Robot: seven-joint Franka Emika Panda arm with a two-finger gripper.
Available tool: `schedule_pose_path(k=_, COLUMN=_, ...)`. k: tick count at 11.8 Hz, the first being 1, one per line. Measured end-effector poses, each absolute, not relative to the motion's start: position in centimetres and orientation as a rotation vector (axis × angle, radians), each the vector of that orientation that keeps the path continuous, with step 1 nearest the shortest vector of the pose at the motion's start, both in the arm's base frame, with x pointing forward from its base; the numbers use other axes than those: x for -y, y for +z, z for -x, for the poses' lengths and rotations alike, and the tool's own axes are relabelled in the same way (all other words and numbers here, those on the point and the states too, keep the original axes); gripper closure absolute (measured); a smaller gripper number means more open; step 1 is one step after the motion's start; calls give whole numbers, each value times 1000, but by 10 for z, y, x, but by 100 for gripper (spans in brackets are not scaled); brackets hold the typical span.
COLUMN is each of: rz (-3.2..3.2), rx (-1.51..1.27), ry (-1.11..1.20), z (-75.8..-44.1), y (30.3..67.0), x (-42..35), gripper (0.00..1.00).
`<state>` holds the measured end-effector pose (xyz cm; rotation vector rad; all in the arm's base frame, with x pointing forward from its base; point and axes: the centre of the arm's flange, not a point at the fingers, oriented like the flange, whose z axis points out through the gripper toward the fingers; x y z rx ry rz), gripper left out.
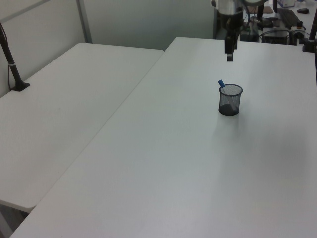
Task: Remove the marker
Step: 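Move the gripper down over the black mesh cup toward the marker, then close the gripper on the blue-capped marker inside the cup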
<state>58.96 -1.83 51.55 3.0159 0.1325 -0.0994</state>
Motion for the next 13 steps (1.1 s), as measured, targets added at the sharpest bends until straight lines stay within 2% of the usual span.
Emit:
schedule_pose_path(k=2, rz=-3020, rx=-131, ry=-113, z=-598, y=485, x=24, gripper=11)
schedule_pose_path(k=3, rz=-3021, rx=-135, ry=-116, z=-603, y=472, x=24, gripper=26)
schedule_pose_path(k=4, rz=-3022, rx=-138, ry=-127, z=-606, y=461, x=24, gripper=28)
schedule_pose_path(k=5, rz=-3023, rx=-141, ry=-146, z=-608, y=451, x=24, gripper=36)
schedule_pose_path(k=6, rz=-3023, rx=-145, ry=-162, z=-610, y=444, x=23, gripper=50)
schedule_pose_path(k=13, rz=-3028, rx=-128, ry=-133, z=-619, y=417, x=14, gripper=52)
